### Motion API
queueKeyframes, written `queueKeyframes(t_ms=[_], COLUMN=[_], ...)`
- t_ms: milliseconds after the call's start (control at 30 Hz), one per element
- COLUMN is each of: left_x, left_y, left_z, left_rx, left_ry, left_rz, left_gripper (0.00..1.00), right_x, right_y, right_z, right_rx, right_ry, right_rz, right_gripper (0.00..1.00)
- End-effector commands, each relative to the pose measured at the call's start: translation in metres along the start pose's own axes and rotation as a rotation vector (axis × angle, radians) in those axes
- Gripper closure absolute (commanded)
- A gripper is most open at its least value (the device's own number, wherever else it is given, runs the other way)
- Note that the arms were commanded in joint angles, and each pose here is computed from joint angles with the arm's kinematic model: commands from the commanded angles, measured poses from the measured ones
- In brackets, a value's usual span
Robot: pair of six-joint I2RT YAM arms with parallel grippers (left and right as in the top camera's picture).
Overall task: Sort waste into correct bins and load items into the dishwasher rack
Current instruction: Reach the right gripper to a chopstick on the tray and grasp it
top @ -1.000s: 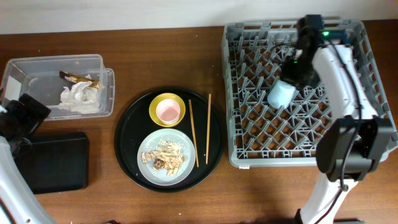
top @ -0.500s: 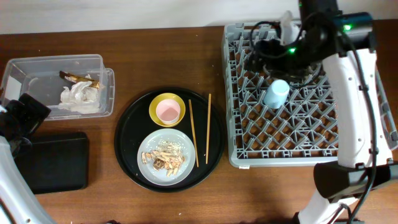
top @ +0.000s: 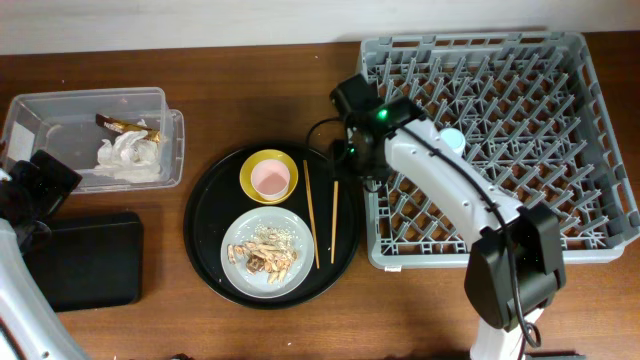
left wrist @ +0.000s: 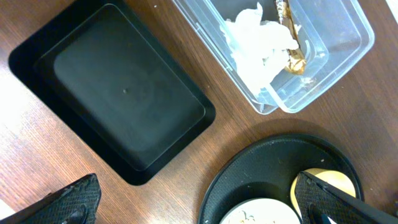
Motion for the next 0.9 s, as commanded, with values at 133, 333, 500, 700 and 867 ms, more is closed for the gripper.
queueKeyframes(t_ms=[133,333,500,700,867], left_x=[0.001,0.001,0.001,0.001,0.001], left_y=[-0.001,-0.001,-0.001,-0.001,-0.001], left_z=[0.001,0.001,0.001,0.001,0.001], left_rx=[0.003,0.003,0.003,0.003,0.003], left_ry=[-0.005,-0.005,-0.005,-0.005,-0.005], left_rz=[-0.004,-0.004,-0.005,-0.005,-0.004], left_gripper=[0.01,0.01,0.01,0.01,0.01], right_x=[-0.005,-0.011,-0.015,-0.022,-0.022], right_y=[0.044,0.094,0.1,0.1,0.101], right_z=[0.017,0.006,0.01,0.019,0.02], right_rx=[-0.022,-0.097,-0.13,-0.21,-0.21], right_ry=[-0.006,0.024,0.007,0.017,0.016], right_rz=[0.007,0.096,0.089,0.034,0.035], right_gripper=[0.47,0.48,0.59,0.75,0.78])
Point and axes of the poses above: each gripper's point midway between its finger pads, its own y axis out along the fingers, its own z axis along the line the jaws close on, x = y × z, the point moved 8 cm from there along -y, back along the fingers, and after that the axes turned 2 degrees about y, right-handed, at the moved point
